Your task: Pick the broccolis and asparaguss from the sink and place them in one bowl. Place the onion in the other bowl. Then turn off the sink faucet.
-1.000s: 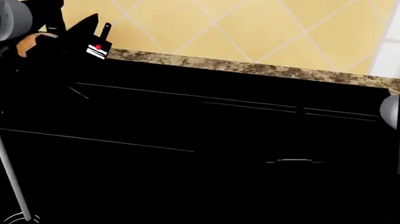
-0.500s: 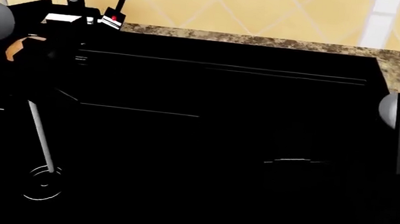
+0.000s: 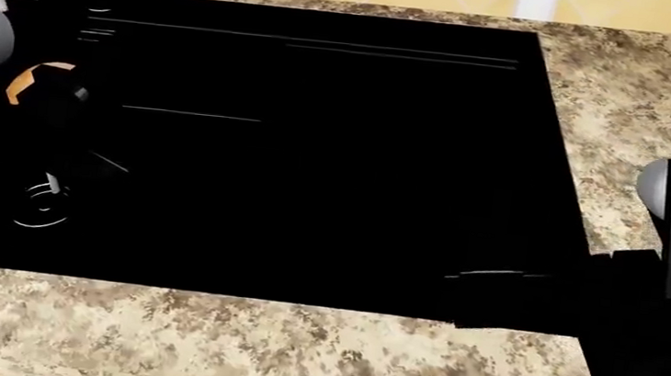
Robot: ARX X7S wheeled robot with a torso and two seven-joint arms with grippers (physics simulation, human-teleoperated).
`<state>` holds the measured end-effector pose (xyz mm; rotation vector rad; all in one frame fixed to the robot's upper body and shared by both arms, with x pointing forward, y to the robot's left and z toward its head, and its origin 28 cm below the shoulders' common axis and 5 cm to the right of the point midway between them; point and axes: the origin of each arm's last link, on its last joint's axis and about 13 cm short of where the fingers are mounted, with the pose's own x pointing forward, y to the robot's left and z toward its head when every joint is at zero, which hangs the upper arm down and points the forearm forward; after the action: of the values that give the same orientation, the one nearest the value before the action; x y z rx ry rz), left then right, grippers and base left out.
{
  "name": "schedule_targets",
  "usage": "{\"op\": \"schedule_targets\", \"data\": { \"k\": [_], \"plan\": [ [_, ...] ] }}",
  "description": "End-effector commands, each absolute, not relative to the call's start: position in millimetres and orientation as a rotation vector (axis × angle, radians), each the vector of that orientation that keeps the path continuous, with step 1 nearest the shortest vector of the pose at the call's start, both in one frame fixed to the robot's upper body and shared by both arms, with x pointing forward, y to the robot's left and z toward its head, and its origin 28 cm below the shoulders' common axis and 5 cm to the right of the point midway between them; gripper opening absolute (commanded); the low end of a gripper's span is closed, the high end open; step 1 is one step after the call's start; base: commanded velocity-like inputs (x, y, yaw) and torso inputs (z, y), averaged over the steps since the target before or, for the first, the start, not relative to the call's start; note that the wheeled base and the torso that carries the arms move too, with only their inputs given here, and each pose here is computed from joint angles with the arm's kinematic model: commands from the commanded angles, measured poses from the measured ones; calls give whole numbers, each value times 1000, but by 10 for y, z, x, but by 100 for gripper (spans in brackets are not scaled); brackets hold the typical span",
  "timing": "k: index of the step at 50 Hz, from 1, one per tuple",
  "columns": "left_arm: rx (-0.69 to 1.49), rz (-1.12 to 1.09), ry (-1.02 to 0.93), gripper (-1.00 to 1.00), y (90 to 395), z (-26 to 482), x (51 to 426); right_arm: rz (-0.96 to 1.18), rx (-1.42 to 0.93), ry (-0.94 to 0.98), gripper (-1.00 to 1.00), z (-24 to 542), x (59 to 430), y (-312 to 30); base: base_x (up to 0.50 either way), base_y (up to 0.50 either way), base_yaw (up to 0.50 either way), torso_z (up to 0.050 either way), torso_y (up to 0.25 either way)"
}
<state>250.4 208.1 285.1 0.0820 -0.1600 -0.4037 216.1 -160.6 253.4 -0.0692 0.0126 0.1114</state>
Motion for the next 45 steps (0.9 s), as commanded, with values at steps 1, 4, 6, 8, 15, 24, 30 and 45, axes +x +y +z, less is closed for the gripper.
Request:
{"op": "schedule_targets", "data": {
  "k": [1,4,6,8,15,24,30,45],
  "plan": [
    [64,-416,-172,-100,2080,2881,2501,111,-74,3,100,2564,2156,-1607,-473,-246,0,0,0],
    [64,-415,-169,-100,2088,2878,2503,110,-81,6,100,2570,2146,-1610,-475,-242,0,0,0],
    [64,-415,-171,-100,2088,2889,2505,106,-84,5,100,2595,2126,-1621,-475,-244,0,0,-8],
    [63,-416,-172,-100,2081,2895,2503,96,-86,-4,100,2639,2096,-1647,-475,-242,0,0,0],
    [65,-420,-174,-100,2073,2905,2509,71,-97,-7,100,2696,2028,-1698,-474,-241,0,0,0],
    [66,-402,-185,-100,2090,2984,2566,37,-134,-20,100,2877,2006,-1801,-472,-243,0,0,-1],
    [54,-383,-194,-100,2075,3036,2613,-15,-152,-33,100,2937,1966,-1919,-251,-241,0,0,-2],
    [48,-381,-198,-100,2041,3047,2618,-28,-155,-24,100,2899,1952,-1956,337,-310,0,0,0]
  ]
}}
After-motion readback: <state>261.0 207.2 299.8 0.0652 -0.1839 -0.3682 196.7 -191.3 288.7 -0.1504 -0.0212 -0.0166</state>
